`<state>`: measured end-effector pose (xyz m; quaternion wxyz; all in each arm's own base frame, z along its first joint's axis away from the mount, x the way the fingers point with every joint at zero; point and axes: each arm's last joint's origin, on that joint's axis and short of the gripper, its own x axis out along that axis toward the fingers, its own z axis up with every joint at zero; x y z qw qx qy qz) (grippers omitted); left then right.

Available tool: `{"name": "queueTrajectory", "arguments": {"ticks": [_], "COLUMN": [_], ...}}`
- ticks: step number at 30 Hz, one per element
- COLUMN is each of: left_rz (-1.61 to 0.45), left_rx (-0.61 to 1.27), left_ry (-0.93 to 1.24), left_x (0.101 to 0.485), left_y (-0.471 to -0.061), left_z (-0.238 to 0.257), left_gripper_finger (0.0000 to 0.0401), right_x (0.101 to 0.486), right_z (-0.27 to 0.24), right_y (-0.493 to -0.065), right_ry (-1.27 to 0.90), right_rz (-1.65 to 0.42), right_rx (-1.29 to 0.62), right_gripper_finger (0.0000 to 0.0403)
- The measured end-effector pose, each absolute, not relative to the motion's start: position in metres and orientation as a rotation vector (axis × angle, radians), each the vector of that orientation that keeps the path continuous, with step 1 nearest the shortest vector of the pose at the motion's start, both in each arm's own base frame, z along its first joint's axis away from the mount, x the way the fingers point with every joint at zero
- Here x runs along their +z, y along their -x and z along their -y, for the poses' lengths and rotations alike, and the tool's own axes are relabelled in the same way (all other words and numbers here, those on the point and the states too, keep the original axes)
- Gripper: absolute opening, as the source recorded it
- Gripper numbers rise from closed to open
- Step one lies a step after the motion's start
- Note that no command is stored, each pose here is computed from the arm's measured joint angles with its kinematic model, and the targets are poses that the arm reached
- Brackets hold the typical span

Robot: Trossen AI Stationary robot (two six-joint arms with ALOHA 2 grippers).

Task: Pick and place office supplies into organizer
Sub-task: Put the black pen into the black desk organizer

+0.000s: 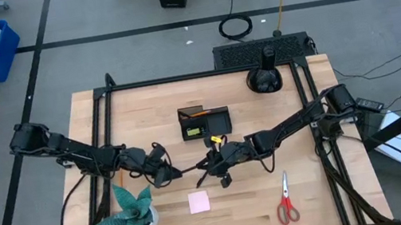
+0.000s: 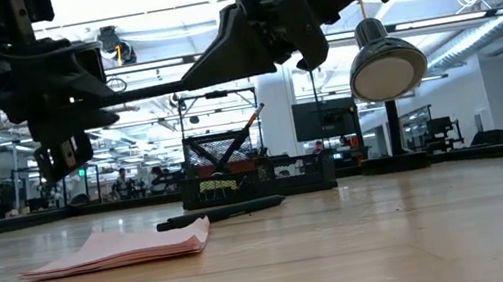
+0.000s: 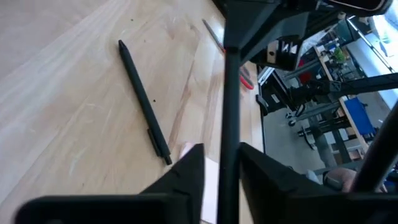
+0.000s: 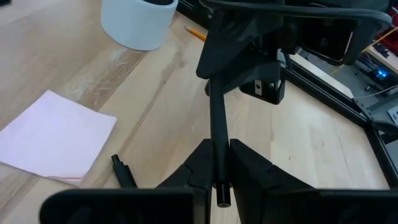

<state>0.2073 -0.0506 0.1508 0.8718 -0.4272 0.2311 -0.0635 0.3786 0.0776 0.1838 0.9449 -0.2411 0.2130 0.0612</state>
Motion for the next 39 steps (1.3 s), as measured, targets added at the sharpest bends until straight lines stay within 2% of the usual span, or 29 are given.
{"name": "queueTrajectory", "arguments": {"ticks": [5, 9, 13, 20, 26, 31, 36, 39], "left_rz": [-0.476, -0.47, -0.462, -0.443, -0.431, -0.39, -0.292, -0.201], "left_rx": [-0.142, -0.157, -0.167, -0.147, -0.141, -0.109, -0.113, -0.139], "left_ry": [0.876, 0.871, 0.845, 0.821, 0.795, 0.749, 0.693, 0.652], "left_x": [0.152, 0.152, 0.153, 0.153, 0.153, 0.155, 0.163, 0.171], "left_y": [-0.207, -0.208, -0.208, -0.208, -0.208, -0.209, -0.21, -0.21], "left_z": [0.051, 0.051, 0.051, 0.05, 0.05, 0.049, 0.053, 0.059], "left_gripper_finger": [0.0047, 0.0031, 0.0034, 0.0024, 0.0034, 0.0033, 0.0027, 0.0027], "right_x": [0.184, 0.184, 0.184, 0.187, 0.215, 0.234, 0.216, 0.2], "right_z": [-0.077, -0.078, -0.078, -0.078, -0.082, -0.09, -0.093, -0.091], "right_y": [-0.379, -0.379, -0.379, -0.376, -0.361, -0.343, -0.32, -0.304], "right_ry": [0.491, 0.492, 0.507, 0.463, 0.331, 0.171, 0.02, -0.066], "right_rz": [-0.434, -0.433, -0.429, -0.442, -0.44, -0.384, -0.306, -0.17], "right_rx": [0.124, 0.125, 0.129, 0.119, 0.109, 0.104, 0.106, 0.119], "right_gripper_finger": [0.0034, 0.0035, 0.0039, 0.0082, 0.0115, 0.0126, 0.0125, 0.0122]}}
